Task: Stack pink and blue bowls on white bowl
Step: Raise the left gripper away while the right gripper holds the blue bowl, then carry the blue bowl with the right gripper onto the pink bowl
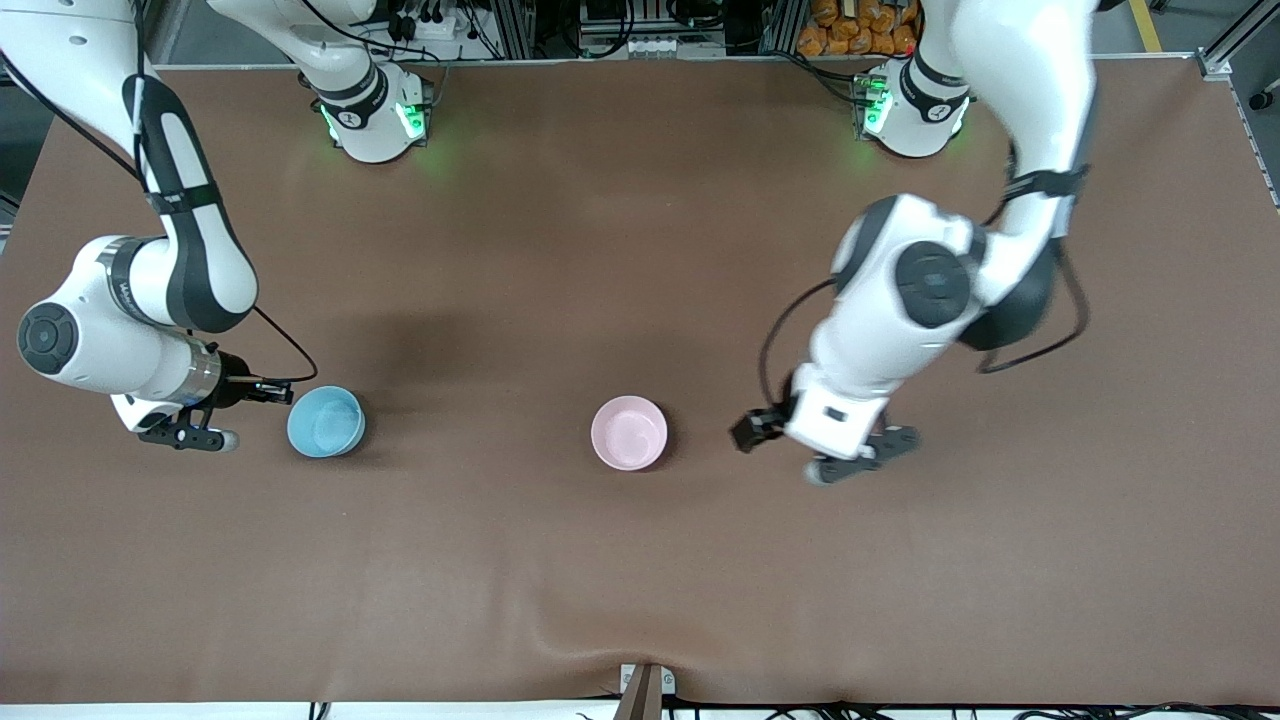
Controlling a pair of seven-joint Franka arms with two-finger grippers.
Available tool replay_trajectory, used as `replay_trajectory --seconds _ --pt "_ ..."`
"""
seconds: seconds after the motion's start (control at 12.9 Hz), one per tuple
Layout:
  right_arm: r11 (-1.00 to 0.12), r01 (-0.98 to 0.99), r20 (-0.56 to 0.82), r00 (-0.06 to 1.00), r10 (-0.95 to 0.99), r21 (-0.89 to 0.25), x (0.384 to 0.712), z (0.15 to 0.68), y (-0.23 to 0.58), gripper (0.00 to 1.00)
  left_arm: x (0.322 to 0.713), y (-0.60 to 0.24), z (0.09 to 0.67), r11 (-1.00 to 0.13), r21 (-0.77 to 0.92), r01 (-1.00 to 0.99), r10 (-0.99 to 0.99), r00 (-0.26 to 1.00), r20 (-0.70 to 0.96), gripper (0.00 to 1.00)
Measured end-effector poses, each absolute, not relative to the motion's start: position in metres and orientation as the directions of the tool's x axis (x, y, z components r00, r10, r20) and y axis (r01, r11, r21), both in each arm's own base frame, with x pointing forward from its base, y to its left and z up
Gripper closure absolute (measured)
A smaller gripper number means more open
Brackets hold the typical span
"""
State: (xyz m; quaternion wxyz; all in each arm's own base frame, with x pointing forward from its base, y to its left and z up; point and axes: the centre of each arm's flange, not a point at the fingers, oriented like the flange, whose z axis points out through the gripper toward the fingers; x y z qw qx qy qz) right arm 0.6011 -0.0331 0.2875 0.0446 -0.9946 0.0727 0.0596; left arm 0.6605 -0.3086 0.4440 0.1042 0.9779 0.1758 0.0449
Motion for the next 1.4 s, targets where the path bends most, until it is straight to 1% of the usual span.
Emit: replay_trajectory --seconds 0.31,0.62,0.78,1.01,1.4 --pt "-0.984 -0.162 -0.103 0.983 -0.154 -0.076 0.602 0.284 -0.039 0.94 0.678 -0.227 0.47 -0.951 0.184 0.247 0.263 0.963 0.065 0.0" --pt "-0.98 -0.184 -0.099 0.979 -0.177 -0.073 0.602 0.27 -0.053 0.93 0.679 -0.151 0.5 -0.978 0.147 0.149 0.158 0.986 0.05 0.0" --pt "-0.98 -0.185 -0.087 0.98 -0.179 -0.071 0.603 0.262 -0.054 0.93 0.67 -0.122 0.515 -0.984 0.13 0.121 0.124 0.992 0.016 0.0" --pt "-0.98 -0.188 -0.083 0.98 -0.182 -0.066 0.603 0.238 -0.062 0.92 0.648 -0.111 0.537 -0.987 0.121 0.105 0.105 0.994 -0.002 0.0" --pt "-0.981 -0.184 -0.086 0.98 -0.178 -0.061 0.6 0.206 -0.076 0.92 0.601 -0.079 0.576 -0.99 0.096 0.106 0.106 0.994 -0.013 0.0"
